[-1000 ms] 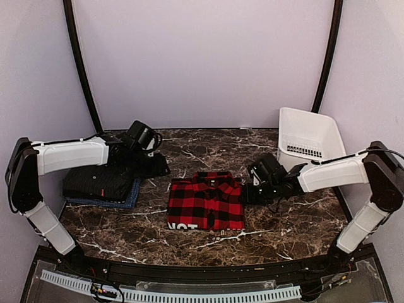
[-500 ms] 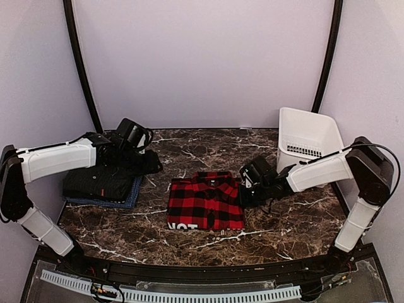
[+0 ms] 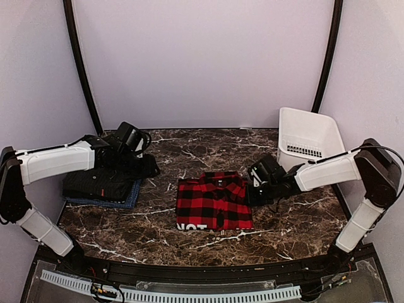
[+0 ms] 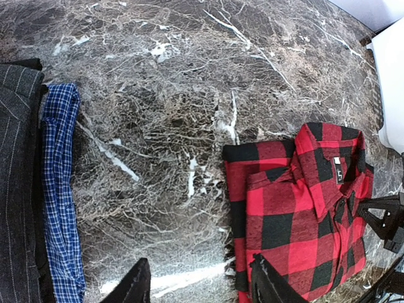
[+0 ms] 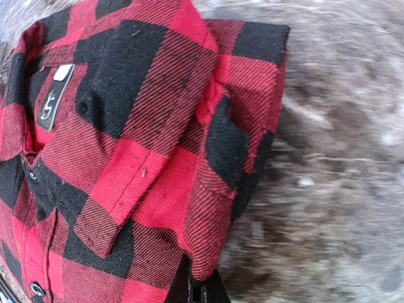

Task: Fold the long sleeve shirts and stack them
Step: Move the square-folded shirt to the center of the board.

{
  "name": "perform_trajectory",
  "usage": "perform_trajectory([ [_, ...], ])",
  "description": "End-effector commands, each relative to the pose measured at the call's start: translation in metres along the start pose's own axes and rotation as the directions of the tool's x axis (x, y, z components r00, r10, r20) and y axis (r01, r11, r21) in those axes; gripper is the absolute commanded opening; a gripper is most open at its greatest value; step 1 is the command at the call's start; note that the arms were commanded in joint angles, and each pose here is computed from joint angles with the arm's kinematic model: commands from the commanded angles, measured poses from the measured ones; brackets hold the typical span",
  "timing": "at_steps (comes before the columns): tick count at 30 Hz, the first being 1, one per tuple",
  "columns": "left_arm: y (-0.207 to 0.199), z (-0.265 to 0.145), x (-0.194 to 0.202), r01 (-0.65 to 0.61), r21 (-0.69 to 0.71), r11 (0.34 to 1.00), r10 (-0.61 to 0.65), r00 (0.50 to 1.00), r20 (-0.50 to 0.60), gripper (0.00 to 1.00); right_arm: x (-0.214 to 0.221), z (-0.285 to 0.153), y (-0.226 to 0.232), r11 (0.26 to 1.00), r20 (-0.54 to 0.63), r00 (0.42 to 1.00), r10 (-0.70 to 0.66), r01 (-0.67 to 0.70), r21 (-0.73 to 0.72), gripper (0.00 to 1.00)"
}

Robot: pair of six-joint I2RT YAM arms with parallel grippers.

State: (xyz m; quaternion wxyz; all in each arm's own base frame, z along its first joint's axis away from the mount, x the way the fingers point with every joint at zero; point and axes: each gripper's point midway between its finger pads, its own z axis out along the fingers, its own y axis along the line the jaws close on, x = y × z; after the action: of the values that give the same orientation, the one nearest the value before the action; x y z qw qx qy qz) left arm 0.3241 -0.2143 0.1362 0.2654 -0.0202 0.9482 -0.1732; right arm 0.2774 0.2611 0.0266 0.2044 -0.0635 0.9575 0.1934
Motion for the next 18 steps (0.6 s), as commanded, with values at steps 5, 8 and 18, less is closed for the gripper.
perform_trajectory([
  [5,0.021,0.002,0.007,0.004,-0.086,0.996,-0.005,1.000,-0.011,0.52,0.003,-0.016,-0.044,0.996,-0.006,1.000,0.014,-0.014,0.087,0.00],
  [8,0.033,0.009,0.009,-0.002,-0.141,0.990,-0.002,1.000,-0.025,0.52,0.011,-0.020,-0.062,0.991,-0.025,0.999,0.046,-0.043,0.123,0.00],
  [18,0.061,0.025,0.014,-0.029,-0.259,0.966,0.010,0.997,-0.075,0.52,0.009,-0.050,-0.101,0.976,0.054,0.991,0.119,-0.127,0.177,0.00],
])
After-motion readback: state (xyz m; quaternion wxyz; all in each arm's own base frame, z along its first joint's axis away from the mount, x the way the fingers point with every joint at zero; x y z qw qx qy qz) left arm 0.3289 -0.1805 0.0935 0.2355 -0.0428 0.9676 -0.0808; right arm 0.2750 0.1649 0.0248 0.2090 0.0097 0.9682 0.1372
